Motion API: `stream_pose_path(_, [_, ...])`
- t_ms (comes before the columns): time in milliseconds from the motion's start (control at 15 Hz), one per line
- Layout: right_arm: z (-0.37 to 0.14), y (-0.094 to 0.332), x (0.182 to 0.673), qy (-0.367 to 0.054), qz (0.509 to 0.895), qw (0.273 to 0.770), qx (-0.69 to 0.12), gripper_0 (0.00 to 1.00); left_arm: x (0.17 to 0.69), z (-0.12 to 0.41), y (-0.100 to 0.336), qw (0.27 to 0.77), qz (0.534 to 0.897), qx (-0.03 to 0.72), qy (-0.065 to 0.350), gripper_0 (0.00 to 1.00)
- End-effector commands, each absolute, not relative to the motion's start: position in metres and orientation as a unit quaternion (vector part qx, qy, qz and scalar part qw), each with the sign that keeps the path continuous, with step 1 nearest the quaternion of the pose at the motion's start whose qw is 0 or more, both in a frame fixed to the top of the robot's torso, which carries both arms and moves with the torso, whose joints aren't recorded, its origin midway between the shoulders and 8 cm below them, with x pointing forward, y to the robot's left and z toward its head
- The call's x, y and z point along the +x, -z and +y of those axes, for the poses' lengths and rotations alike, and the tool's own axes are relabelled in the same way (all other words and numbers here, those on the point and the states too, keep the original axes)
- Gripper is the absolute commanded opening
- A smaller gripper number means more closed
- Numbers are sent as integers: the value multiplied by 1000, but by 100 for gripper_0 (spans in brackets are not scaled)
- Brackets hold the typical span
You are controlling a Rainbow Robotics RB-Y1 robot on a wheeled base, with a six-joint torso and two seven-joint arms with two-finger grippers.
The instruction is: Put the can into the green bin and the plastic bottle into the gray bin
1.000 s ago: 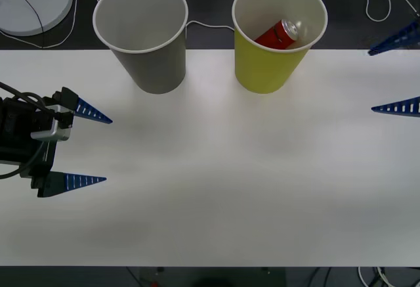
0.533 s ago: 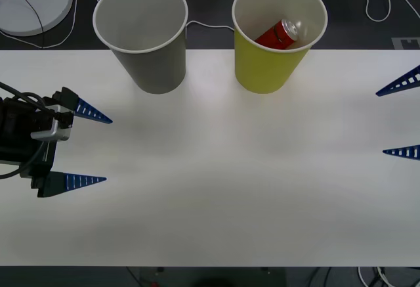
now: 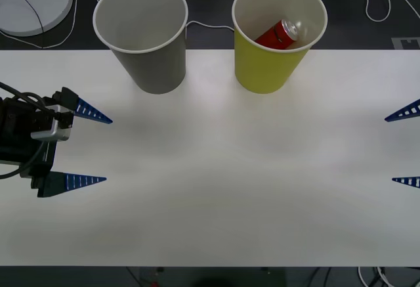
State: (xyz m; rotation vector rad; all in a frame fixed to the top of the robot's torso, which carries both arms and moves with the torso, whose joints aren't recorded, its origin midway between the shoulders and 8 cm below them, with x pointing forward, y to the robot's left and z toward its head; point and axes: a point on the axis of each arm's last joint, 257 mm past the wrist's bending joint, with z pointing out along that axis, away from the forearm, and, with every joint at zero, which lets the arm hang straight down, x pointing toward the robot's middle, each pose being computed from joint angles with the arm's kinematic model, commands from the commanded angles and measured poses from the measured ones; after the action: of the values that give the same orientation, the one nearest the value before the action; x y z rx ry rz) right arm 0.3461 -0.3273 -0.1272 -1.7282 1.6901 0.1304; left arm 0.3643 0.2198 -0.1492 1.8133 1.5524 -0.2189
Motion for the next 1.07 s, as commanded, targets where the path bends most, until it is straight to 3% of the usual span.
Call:
stream_pose_path(67, [-326,136,338,-51,651,363,-665,100,364,220,149,364,603,705,85,100])
stream_pose_path(600, [-307,146,330,-70,612,412,-671,100,364,220,149,364,603,705,85,100])
stream_pose_path(1067, [-290,151,324,-101,609,431,-658,100,364,220,149,364,603,705,85,100])
